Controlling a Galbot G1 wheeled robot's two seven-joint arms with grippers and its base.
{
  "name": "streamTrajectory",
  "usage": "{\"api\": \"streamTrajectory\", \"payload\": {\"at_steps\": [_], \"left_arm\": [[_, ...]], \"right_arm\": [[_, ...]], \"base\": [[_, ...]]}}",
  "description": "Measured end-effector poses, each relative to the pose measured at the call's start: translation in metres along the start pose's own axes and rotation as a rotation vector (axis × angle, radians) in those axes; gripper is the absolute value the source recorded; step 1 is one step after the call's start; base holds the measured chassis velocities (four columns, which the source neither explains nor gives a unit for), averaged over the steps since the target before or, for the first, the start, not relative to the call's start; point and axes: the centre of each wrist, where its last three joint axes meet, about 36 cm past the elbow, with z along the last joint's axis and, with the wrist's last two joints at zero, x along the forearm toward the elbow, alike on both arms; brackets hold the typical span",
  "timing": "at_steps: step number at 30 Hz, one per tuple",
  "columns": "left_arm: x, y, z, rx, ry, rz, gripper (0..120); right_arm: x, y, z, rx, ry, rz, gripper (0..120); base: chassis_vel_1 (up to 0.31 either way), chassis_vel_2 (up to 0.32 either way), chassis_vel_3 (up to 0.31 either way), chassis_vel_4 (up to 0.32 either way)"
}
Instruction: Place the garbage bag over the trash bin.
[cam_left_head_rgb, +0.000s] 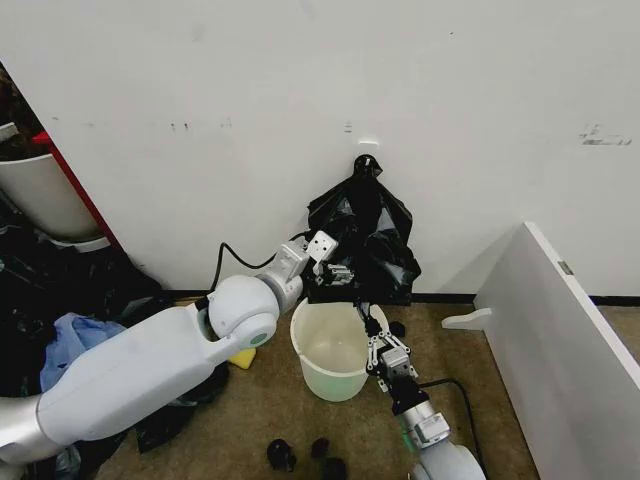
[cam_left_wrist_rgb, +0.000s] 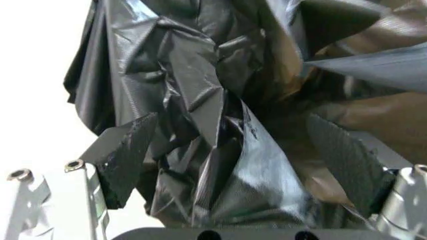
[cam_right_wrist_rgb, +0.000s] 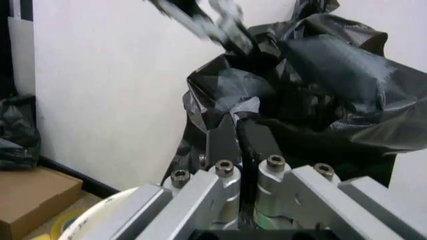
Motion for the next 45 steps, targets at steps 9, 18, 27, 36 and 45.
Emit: {"api": "streamTrajectory", "payload": {"at_steps": [9,18,27,36,45], "left_arm": [[-0.029,0.003,0.006,0.046,0.028,-0.016,65],[-0.033,0.004,0.016,0.095,0.026,-0.036,30],[-0.037,0.010,0.025,0.201,-0.017,-0.069,0],[-0.003,0.038,0.034,0.754,-0.336,-0.061,0],[0.022,0.038,0.061,0.936,-0.427,-0.069,0]], "right_arm": [[0.000,0.001,-0.006,-0.009,-0.007,0.005,0],[0.000,-0.001,-0.009,-0.014,-0.008,0.009,0],[0.000,-0.003,-0.015,-0.023,-0.009,0.014,0],[0.000,-0.007,-0.038,-0.094,-0.019,0.047,1],[0.013,-0.007,-0.067,-0.210,-0.030,0.040,28]], "base": [[0.000,0.000,0.000,0.000],[0.000,0.000,0.000,0.000],[0.000,0.000,0.000,0.000],[0.000,0.000,0.000,0.000],[0.000,0.000,0.000,0.000]]}}
